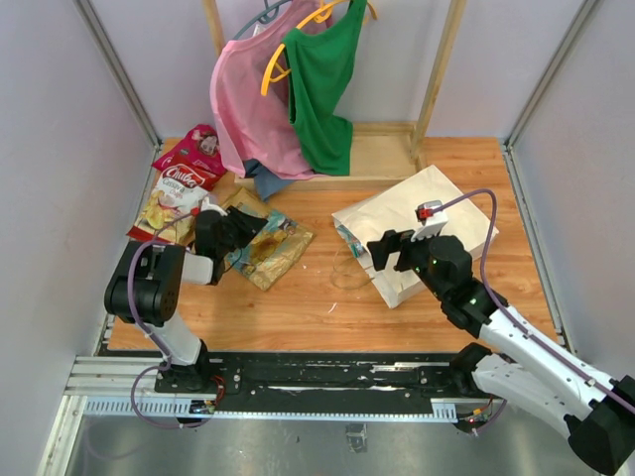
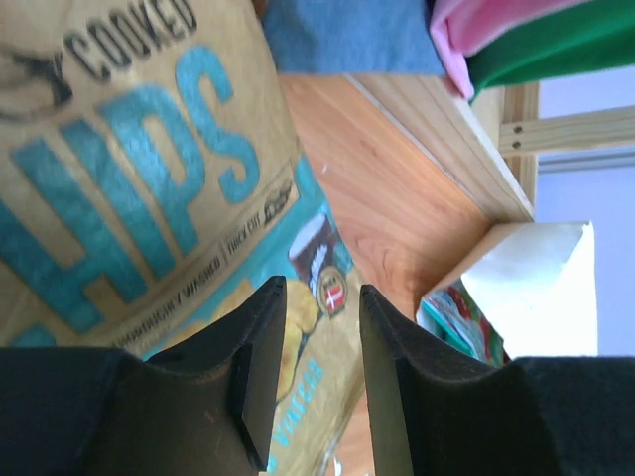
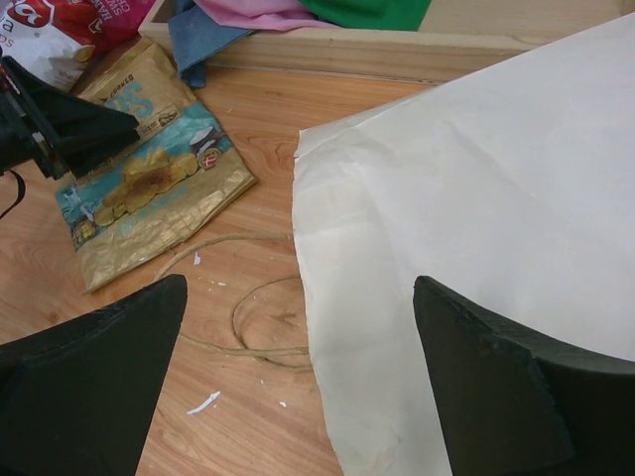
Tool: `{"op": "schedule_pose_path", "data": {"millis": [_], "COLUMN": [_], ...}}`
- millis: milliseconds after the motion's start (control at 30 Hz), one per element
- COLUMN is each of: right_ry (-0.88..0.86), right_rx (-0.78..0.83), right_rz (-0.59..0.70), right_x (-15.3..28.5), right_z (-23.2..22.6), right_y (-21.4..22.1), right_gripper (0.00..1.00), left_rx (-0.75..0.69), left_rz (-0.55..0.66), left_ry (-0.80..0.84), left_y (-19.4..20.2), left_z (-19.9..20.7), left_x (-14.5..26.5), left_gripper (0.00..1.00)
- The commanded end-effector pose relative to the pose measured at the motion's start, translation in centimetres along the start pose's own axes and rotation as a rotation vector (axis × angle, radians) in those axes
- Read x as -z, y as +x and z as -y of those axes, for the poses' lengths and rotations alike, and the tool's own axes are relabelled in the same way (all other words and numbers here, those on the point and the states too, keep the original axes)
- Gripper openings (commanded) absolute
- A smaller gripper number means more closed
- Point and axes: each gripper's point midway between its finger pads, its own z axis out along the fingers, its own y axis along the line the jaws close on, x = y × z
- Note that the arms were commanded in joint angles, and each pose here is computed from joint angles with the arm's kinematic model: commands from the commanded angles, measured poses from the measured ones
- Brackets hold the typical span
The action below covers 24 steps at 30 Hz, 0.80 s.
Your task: Take the snacks out of the paper bag
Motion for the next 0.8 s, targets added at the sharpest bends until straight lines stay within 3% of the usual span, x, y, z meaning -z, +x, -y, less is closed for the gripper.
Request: {"op": "schedule_pose_path", "data": {"millis": [0, 67, 200, 433, 767], "right_ry": [0.001, 0.0, 0.001, 0.015, 0.038], "right_rx": [0.01, 0.01, 0.017, 0.03, 0.051], "right_rz": [0.021, 0.019, 0.011, 0.013, 0.016], "right_x": [-0.1, -0.2, -0.3, -0.3, 0.1], "right_z": [0.1, 0.1, 0.1, 0.5, 1.2], "right_y": [-0.8, -0.7, -0.5, -0.6, -0.8], "right_gripper": [0.98, 0.98, 0.98, 0.98, 0.98], "left_rx": [-0.073, -0.113, -0.203, -0.239, -0.148], "left_rz": [0.028, 0.03, 0.037, -0.028, 0.194], "left_ry": [-0.115, -0.171, -0.284, -0.429, -0.66], "left_y": [-1.8, -2.4, -3.9, -3.5, -5.4], "left_z": [-0.9, -1.5, -1.9, -4.3, -8.5], "left_x": [-1.3, -2.3, -4.1, -6.6, -1.3], "left_gripper": [0.4, 0.41, 0.54, 0.56, 0.52]}}
